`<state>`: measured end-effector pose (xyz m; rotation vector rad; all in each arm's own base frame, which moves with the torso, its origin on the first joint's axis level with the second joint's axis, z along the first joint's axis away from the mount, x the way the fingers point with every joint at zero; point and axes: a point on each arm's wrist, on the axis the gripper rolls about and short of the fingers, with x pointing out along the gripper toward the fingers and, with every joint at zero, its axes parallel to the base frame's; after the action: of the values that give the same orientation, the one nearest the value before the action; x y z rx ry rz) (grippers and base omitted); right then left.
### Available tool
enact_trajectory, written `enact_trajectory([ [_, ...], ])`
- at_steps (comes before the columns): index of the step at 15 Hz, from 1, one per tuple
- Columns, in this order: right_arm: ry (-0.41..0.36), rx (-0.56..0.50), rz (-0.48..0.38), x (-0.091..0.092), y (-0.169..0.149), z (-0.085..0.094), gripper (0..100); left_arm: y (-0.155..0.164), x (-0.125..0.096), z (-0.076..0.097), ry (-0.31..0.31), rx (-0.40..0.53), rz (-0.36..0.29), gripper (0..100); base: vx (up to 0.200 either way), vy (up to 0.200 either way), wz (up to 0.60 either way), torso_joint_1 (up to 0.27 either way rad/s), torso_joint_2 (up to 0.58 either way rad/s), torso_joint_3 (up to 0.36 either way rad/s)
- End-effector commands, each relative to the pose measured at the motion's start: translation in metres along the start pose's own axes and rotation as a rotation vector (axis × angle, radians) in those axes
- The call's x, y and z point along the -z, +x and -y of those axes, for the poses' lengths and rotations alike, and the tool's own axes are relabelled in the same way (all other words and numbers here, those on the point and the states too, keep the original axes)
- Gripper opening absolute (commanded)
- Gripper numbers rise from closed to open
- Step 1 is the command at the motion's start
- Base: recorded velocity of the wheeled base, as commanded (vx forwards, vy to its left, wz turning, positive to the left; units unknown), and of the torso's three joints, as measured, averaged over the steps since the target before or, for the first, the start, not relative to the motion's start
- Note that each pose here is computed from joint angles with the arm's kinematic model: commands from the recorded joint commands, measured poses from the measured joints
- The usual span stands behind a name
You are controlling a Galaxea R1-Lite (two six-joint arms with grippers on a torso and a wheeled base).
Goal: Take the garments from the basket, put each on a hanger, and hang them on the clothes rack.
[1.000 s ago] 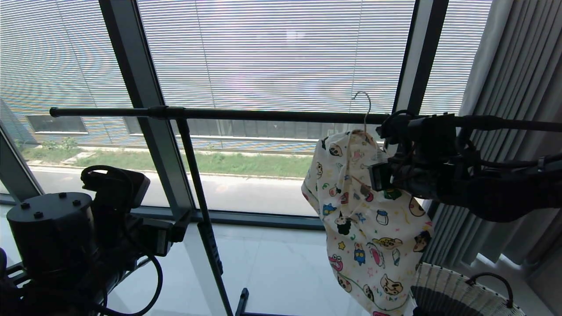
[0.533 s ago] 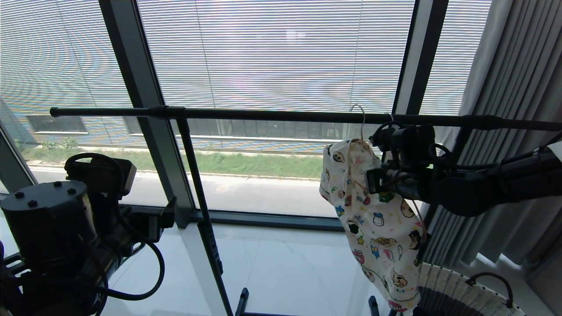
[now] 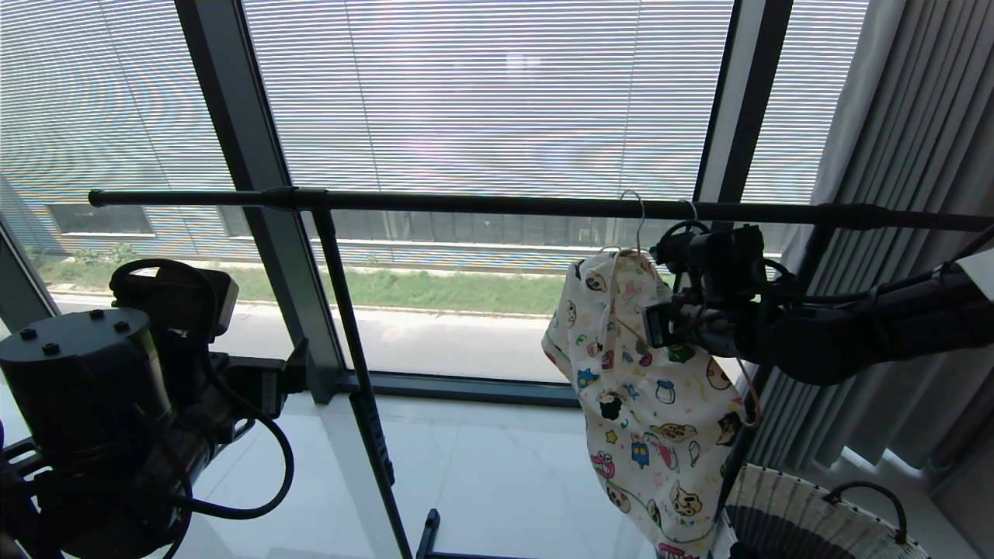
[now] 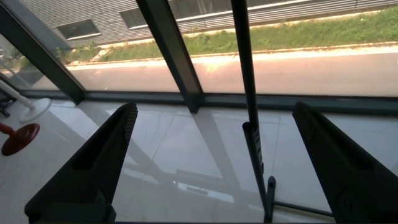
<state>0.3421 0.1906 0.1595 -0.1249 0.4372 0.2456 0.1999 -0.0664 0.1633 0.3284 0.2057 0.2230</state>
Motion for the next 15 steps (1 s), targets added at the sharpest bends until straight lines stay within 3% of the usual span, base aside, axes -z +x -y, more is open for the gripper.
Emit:
enact_trajectory([
  [1,-0.001,-0.009,0.008,-0.003,-0.006,-0.002,100,0.0,-0.002,0.0,-0.005,-0.002,0.006,100,0.0,0.0,0.0,0.0,0.0,0.0],
  [5,-0.012,-0.045,0.049,-0.016,-0.029,-0.013,100,0.001,0.0,0.0,0.013,-0.003,-0.001,100,0.0,0.0,0.0,0.0,0.0,0.0],
  [10,-0.056,-0.079,0.042,-0.035,-0.097,-0.009,100,0.001,0.0,-0.003,0.035,-0.045,-0.01,100,0.0,0.0,0.0,0.0,0.0,0.0],
  [13,-0.211,-0.038,0.027,-0.019,-0.135,0.007,100,-0.003,0.006,-0.004,0.043,-0.043,-0.023,100,-0.067,0.0,0.0,0.001,0.0,0.001],
  [15,-0.223,-0.019,0.031,-0.014,-0.149,0.013,100,-0.005,0.006,-0.006,0.034,-0.045,-0.018,100,-0.2,0.0,0.0,0.014,0.0,0.005],
])
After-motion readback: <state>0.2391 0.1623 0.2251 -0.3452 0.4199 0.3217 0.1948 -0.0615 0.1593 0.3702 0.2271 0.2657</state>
